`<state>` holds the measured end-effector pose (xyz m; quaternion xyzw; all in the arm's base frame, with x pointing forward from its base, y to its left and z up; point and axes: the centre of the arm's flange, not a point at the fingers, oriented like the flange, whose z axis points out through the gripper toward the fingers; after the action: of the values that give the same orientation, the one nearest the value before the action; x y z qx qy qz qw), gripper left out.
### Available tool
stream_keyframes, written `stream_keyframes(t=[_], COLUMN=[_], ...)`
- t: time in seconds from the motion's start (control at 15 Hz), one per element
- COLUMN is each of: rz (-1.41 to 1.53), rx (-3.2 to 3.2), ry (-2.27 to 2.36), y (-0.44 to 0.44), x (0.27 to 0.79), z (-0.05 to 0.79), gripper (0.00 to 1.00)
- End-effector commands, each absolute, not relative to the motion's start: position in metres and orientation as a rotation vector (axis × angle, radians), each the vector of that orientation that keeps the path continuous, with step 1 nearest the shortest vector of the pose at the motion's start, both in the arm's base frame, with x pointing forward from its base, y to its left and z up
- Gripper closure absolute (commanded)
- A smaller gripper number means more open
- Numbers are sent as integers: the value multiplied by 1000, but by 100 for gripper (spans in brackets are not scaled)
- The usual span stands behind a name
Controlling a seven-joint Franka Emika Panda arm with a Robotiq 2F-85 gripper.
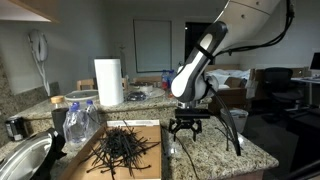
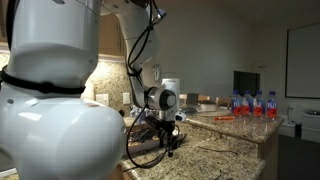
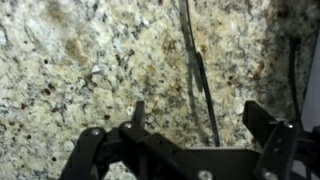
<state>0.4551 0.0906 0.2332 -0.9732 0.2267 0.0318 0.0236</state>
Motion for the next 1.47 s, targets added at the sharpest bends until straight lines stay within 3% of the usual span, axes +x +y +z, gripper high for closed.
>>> stream_keyframes(t=[0.0, 0.13, 0.2, 0.33, 0.93, 1.2, 1.4], rz=[163, 186, 190, 177, 131, 58, 18], rx=[-2974, -2964, -2966, -2971, -2973, -2972, -2968], ry=[688, 696, 699, 699, 598, 527, 478], y=[99, 105, 104, 103, 119, 125, 129], x=[452, 451, 451, 453, 456, 456, 456], z=[204, 195, 193, 199, 221, 245, 264], gripper=[0, 0, 25, 32, 91, 97, 92])
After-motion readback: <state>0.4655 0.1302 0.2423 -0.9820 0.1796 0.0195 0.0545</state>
